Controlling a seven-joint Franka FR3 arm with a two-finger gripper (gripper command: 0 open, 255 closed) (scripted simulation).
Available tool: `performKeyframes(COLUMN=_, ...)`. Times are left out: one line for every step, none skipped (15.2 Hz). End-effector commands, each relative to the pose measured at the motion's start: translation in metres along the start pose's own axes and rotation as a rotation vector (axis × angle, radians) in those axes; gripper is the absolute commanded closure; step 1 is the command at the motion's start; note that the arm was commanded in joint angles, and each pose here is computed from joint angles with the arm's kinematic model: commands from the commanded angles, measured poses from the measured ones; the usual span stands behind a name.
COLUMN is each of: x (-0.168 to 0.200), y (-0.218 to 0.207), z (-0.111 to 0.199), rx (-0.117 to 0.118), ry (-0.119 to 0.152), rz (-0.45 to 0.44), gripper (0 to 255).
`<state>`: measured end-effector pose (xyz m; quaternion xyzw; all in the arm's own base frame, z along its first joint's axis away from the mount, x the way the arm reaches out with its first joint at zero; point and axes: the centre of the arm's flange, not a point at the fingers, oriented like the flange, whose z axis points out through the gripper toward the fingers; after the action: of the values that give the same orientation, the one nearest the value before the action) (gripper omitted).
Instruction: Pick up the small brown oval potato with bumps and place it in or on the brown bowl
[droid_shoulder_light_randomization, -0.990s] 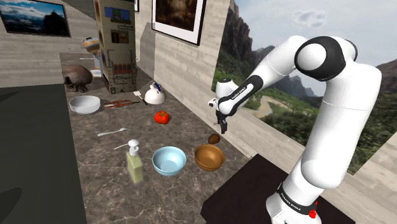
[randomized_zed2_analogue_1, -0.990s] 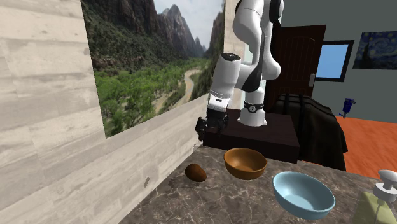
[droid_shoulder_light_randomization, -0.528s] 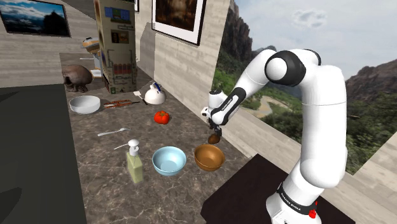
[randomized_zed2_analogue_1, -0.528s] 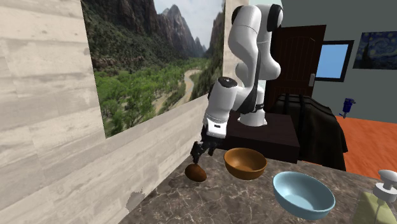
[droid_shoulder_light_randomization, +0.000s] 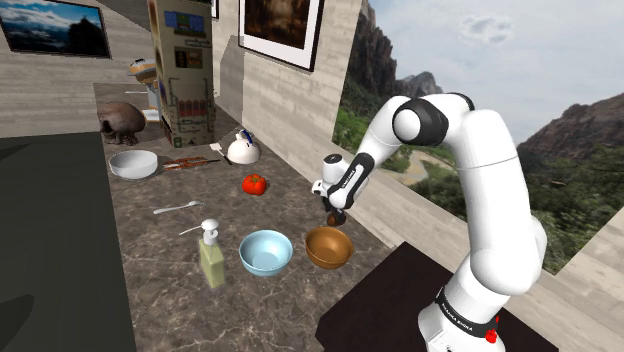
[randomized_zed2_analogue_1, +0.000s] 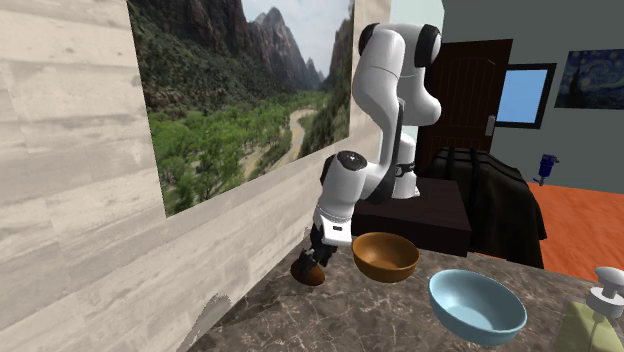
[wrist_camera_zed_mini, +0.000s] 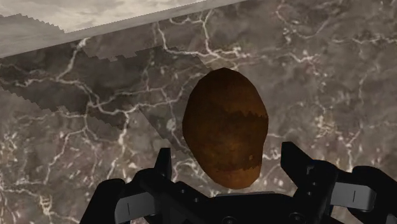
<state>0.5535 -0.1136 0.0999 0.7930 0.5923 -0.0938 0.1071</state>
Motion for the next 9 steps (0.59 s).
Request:
performKeyframes(x=-0.0003, y=-0.0009, z=0.0109, rx=0.0, ry=0.0, rz=0.0, gripper=0)
performKeyframes(x=-0.0003, y=-0.001, z=0.014, rx=0.0, ry=0.0, rz=-0.001, gripper=0)
performKeyframes(x=-0.0003, y=-0.0009, z=0.014, rx=0.0, ry=0.0, rz=-0.001, gripper=0)
performKeyframes(x=-0.0003, y=-0.0009, z=0.014, rx=0.0, ry=0.0, rz=0.0, gripper=0)
performKeyframes(x=-0.0003, y=-0.0009, z=0.014, rx=0.0, ry=0.0, rz=0.0, gripper=0)
performKeyframes(x=-0.0003, y=-0.0009, z=0.014, rx=0.0, ry=0.0, rz=0.0, gripper=0)
performKeyframes(x=-0.0003, y=-0.0009, z=0.014, rx=0.0, ry=0.0, rz=0.0, gripper=0)
performKeyframes(x=-0.0003, y=-0.0009, z=0.014, rx=0.0, ry=0.0, rz=0.0, gripper=0)
performKeyframes(x=-0.0003, y=-0.0009, z=0.014, rx=0.0, ry=0.0, rz=0.0, gripper=0)
